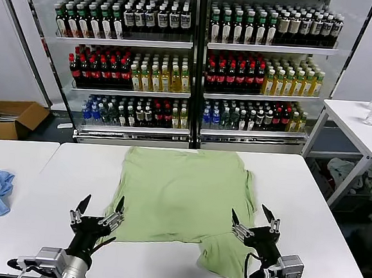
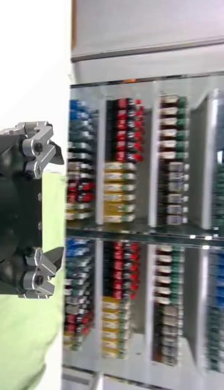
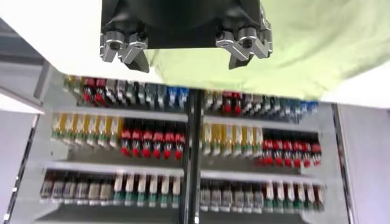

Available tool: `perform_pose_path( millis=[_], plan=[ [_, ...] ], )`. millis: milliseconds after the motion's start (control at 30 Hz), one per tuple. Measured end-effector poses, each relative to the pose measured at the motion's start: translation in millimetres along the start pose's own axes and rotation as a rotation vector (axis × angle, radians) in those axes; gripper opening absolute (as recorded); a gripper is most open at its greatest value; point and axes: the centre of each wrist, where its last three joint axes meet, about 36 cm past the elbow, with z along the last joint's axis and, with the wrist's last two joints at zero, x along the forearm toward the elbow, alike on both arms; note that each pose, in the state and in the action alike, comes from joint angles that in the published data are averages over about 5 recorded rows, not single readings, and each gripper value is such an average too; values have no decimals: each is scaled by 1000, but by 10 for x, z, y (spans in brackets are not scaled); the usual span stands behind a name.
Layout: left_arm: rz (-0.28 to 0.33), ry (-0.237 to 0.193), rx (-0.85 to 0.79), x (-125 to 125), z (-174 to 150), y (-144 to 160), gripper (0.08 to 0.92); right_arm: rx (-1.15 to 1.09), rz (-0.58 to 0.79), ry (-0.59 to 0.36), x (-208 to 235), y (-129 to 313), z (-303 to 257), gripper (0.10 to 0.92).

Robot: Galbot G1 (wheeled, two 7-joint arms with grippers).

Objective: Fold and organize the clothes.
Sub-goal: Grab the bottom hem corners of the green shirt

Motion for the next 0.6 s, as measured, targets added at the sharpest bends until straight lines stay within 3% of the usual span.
perform_pose_path(
  millis=[433,600],
  plan=[
    [-32,180,-75,-412,461,36,822,0,-31,172,46,125,349,820],
    [-42,251,-84,-515,662,78,757,-6,-46,214,93,187,451,727]
  ],
)
